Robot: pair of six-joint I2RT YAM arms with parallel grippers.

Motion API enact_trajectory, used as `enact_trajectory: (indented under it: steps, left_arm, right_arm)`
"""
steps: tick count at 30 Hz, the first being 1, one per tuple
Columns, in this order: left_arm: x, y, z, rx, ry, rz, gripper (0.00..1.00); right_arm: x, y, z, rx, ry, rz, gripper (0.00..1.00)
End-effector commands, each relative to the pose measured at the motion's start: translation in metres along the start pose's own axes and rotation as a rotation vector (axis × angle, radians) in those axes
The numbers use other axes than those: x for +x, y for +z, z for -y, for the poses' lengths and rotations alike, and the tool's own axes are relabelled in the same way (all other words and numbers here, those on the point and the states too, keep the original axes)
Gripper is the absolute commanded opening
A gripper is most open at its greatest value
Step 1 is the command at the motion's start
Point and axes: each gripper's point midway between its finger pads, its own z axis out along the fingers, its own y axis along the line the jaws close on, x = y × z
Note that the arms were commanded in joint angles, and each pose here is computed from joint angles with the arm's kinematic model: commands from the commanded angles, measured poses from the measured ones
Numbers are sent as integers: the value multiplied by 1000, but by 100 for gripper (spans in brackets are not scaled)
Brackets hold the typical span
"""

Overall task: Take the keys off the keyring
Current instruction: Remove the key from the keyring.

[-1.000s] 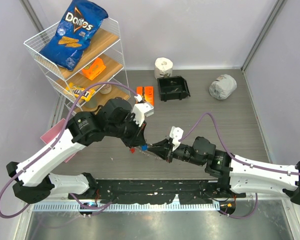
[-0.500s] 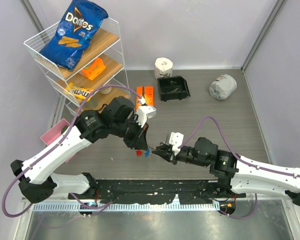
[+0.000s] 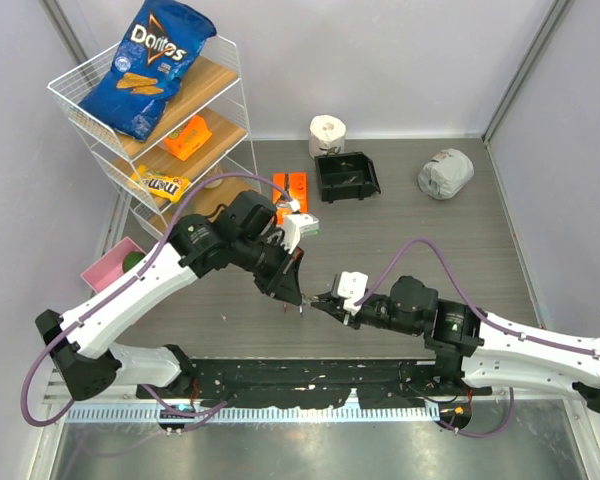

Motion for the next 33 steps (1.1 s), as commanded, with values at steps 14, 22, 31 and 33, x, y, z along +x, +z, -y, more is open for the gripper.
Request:
enact_trajectory:
  steps: [14, 22, 31, 33]
  left_arm:
    - [-16, 10, 60, 635, -202, 137, 0]
    - [-48, 2, 59, 714, -399, 232, 0]
    - [-55, 7, 51, 712, -654, 216, 0]
    - [-56, 8, 49, 706, -705, 223, 0]
  right_arm:
    - [-52, -32, 49, 199, -91, 212, 73]
    - [-45, -47, 77, 296, -15, 188, 68]
    - [-36, -50, 116, 385, 120, 170, 67]
    - [-40, -54, 124, 397, 137, 182, 67]
